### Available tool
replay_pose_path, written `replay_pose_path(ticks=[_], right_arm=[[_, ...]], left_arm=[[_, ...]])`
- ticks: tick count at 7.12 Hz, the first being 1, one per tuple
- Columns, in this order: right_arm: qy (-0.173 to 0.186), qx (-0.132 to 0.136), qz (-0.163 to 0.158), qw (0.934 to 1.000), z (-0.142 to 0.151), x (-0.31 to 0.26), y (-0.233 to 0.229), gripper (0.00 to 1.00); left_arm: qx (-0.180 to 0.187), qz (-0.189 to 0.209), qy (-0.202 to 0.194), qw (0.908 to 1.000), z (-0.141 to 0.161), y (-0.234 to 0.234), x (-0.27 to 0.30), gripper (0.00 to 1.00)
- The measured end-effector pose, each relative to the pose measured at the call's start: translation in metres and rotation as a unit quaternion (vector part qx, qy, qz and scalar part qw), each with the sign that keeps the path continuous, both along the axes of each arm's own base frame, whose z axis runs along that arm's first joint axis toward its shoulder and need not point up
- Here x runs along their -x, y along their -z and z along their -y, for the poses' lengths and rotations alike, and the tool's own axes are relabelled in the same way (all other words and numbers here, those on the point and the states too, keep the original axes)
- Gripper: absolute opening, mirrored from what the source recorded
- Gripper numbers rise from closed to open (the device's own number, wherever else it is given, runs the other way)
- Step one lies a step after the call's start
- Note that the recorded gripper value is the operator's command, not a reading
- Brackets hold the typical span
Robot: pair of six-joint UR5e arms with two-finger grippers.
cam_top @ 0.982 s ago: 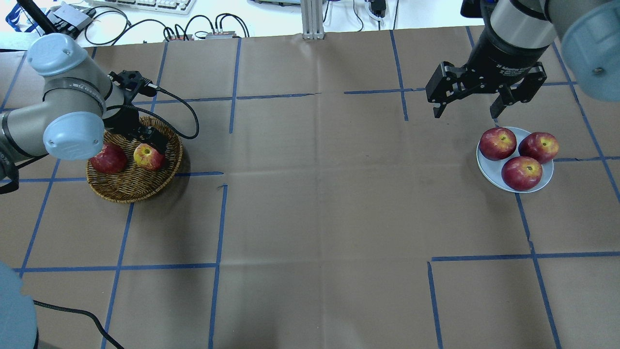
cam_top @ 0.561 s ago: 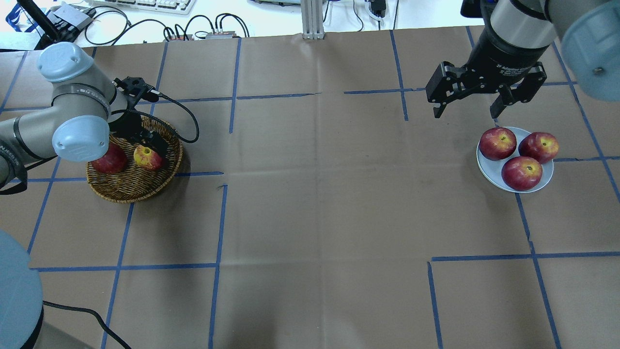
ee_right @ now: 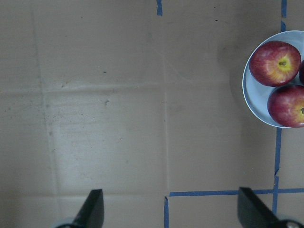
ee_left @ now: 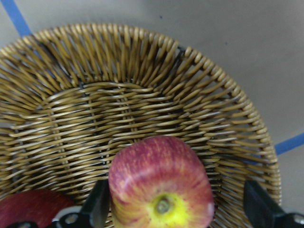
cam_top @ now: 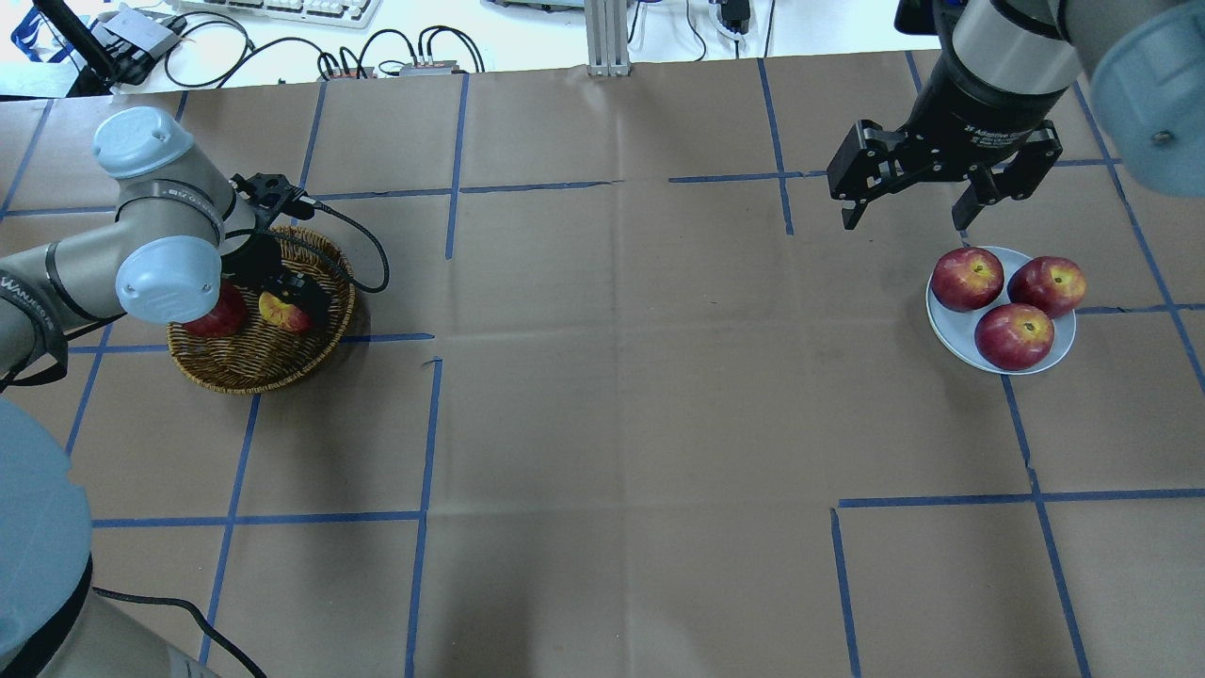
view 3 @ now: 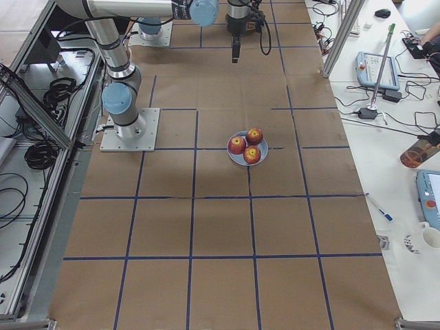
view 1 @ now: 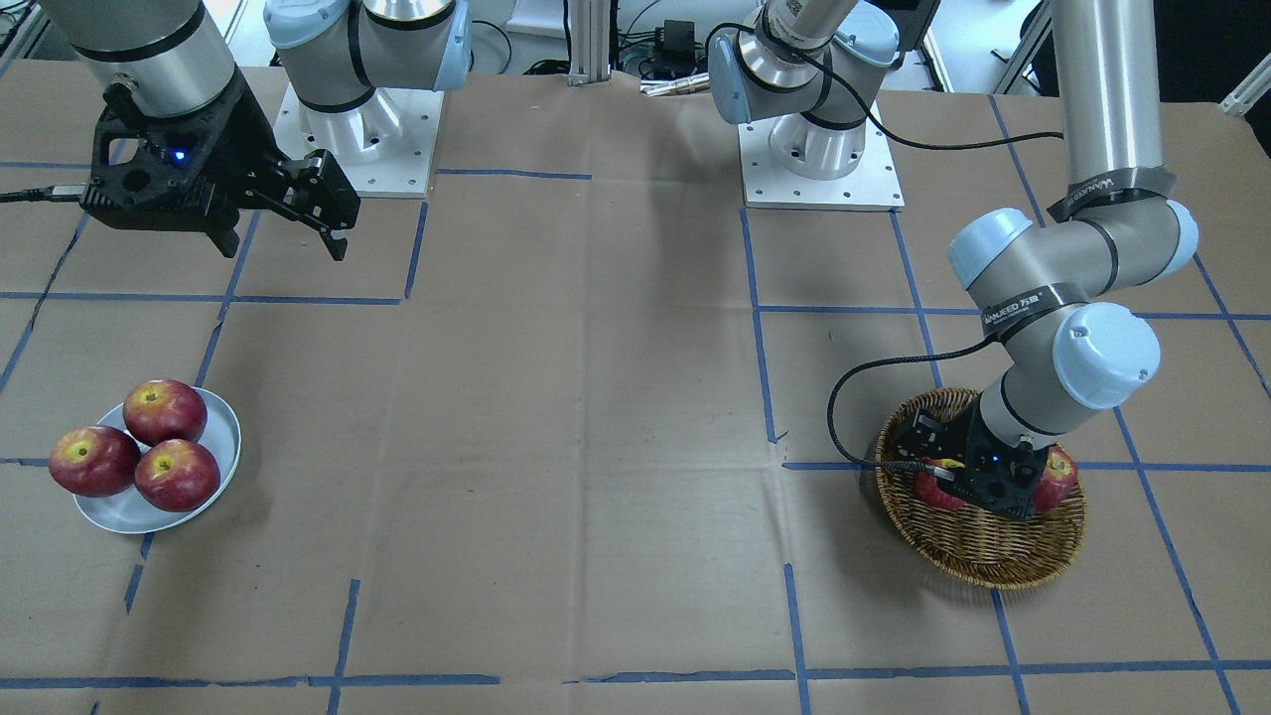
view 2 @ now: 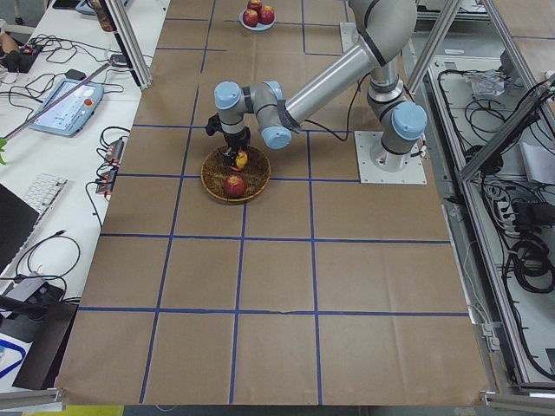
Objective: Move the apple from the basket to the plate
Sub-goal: 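Close the left gripper around the yellow-red apple, then lift the apple with the left gripper and carry it toward the table center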
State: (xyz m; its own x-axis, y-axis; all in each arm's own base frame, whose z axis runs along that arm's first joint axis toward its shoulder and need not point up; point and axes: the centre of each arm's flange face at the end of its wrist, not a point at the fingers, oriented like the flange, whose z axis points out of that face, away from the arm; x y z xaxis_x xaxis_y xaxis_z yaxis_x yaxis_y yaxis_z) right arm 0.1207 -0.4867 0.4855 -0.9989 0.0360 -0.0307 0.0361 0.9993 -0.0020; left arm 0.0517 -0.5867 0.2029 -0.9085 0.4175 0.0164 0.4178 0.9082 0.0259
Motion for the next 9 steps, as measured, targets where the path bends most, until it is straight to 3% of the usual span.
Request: replay_pose_path(ticks=[4,7,9], right_arm=[[0.000,0.000,0.000,1.0000,0.000,0.000,0.000,1.00],[0.000,0.000,0.000,1.0000,0.000,0.000,0.000,1.00],[0.000,0.000,0.000,1.0000,0.000,0.000,0.000,1.00]], left_arm=[[0.024,-0.006,-0.024,0.9994,0.007,-0.023,0.001,0.43],[0.057,-0.019,-0.087,0.9944,0.016,-0.069,0.129,0.45],[0.058,-0.030,-0.142,0.9876,0.008,-0.073,0.235,0.45]])
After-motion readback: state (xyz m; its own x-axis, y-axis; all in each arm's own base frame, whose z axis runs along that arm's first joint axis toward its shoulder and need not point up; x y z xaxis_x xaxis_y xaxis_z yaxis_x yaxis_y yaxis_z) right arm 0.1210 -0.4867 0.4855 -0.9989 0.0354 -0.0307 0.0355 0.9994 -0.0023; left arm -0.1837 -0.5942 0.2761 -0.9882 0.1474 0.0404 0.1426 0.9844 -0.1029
